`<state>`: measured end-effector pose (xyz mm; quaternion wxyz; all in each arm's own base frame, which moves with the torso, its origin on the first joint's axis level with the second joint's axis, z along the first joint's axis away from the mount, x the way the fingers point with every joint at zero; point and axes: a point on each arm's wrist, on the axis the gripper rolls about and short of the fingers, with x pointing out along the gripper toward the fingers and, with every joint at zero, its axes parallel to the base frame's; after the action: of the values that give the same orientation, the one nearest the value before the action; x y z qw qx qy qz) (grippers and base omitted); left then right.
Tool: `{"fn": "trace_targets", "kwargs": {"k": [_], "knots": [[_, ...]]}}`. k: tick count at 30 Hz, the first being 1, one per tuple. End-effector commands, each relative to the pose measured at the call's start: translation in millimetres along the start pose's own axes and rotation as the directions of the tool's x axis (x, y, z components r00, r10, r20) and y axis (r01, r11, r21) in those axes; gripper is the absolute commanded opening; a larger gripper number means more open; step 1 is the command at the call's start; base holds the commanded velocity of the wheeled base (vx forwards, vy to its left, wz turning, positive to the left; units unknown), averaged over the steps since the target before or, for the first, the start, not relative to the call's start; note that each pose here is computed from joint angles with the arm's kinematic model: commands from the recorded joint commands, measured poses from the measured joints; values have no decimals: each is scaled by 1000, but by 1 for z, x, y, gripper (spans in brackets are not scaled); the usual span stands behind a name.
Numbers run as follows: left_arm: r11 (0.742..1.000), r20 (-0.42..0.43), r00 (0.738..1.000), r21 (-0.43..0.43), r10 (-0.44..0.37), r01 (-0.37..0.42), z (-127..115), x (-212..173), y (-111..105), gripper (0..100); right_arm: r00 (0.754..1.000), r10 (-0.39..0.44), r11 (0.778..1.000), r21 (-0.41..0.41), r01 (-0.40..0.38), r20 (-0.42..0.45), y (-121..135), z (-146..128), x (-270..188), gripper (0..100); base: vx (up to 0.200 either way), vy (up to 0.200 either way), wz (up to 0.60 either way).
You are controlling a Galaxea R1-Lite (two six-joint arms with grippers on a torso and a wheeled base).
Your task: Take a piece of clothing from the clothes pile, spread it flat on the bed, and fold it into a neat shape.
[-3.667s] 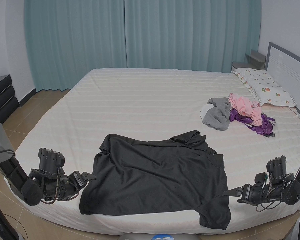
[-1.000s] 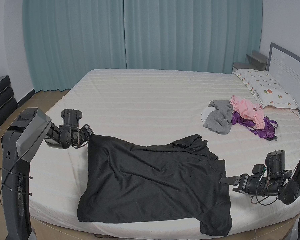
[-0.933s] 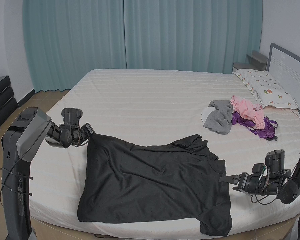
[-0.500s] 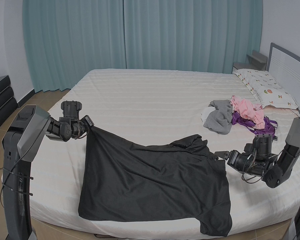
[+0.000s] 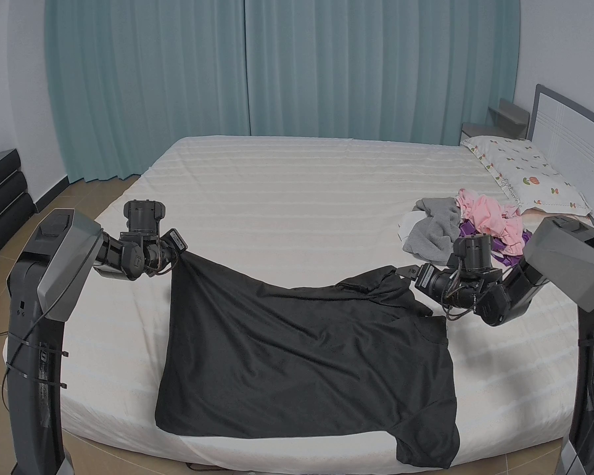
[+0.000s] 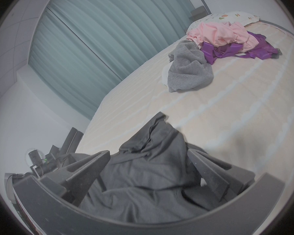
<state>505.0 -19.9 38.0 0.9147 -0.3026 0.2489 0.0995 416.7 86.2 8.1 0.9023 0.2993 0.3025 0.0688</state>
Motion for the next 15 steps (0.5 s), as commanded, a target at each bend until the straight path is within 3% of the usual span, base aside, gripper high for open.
{"fn": "trace_targets", "kwargs": {"k": [1, 10, 11, 15], "knots": [[1000, -5, 1000, 1, 23, -23, -4, -1, 3, 0, 995, -91, 996, -4, 91, -33, -18, -16, 57, 100, 0, 0, 0], [1000, -15, 999, 3, 31, -31, -7, -2, 5, 0, 992, -120, 993, -7, 120, 37, -22, -11, 91, 100, 0, 0, 0], [999, -16, 999, 3, 32, -32, -7, -2, 5, 0, 992, -115, 993, -5, 115, 45, -21, -9, 92, 0, 0, 0, 0], [999, -13, 999, 4, 38, -37, -8, -1, 5, 0, 993, -104, 994, -9, 105, 55, -19, -6, 92, 0, 0, 0, 0]]}}
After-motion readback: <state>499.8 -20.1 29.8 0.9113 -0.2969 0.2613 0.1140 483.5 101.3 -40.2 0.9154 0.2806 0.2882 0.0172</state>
